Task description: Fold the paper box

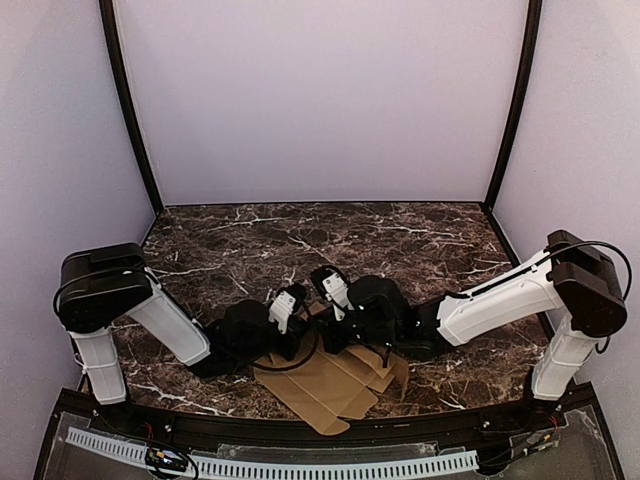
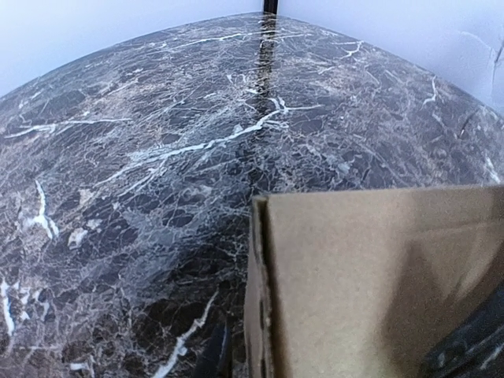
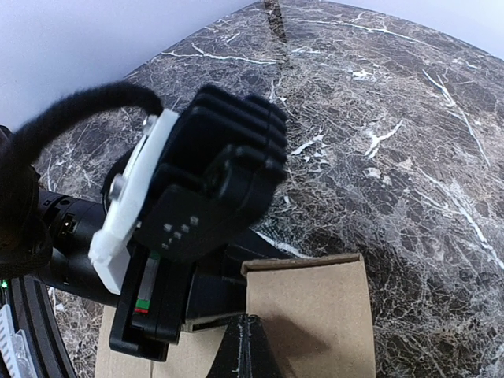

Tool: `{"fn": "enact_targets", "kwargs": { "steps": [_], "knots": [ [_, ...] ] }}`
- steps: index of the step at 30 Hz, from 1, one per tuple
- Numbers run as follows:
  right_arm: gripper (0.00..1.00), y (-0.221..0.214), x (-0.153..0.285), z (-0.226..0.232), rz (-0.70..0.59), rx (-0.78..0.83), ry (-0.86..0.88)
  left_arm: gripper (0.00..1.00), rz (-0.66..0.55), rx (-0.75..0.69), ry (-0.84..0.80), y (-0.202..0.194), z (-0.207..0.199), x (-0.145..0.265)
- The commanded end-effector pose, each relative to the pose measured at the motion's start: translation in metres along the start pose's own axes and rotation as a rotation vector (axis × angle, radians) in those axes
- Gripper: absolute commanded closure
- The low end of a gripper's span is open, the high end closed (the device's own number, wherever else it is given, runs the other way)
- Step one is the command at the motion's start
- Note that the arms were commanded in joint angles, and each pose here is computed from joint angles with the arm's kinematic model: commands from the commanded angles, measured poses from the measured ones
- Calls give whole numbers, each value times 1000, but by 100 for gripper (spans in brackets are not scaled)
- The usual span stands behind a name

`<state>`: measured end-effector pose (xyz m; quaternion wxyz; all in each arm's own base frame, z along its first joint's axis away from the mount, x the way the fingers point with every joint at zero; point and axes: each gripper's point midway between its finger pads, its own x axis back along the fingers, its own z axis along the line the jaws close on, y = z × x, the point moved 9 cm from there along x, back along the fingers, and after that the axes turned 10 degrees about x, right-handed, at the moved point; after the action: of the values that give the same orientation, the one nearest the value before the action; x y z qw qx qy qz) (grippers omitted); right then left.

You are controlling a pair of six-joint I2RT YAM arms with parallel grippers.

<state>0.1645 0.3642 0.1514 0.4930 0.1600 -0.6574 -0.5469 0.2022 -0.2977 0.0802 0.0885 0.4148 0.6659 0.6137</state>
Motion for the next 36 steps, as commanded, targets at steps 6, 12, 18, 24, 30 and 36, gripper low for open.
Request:
{"fn": "enact_targets", "kwargs": {
  "steps": [6,12,18,24,30,36],
  "knots": [
    [100,12,11,3,-24,21,-13,99,-4,-17,-9,11,-4,7],
    [89,35,31,1,-70,38,-35,99,-3,-34,52,17,-1,12],
    [60,52,60,-3,-89,93,-56,99,24,-38,176,25,6,16],
    [53,45,91,-20,-61,96,-119,99,71,-2,324,31,14,19],
    [63,32,114,-29,-15,60,-129,99,105,115,391,33,19,32],
    [100,18,119,-33,51,-7,-116,99,141,240,409,35,19,43]
  ]
}}
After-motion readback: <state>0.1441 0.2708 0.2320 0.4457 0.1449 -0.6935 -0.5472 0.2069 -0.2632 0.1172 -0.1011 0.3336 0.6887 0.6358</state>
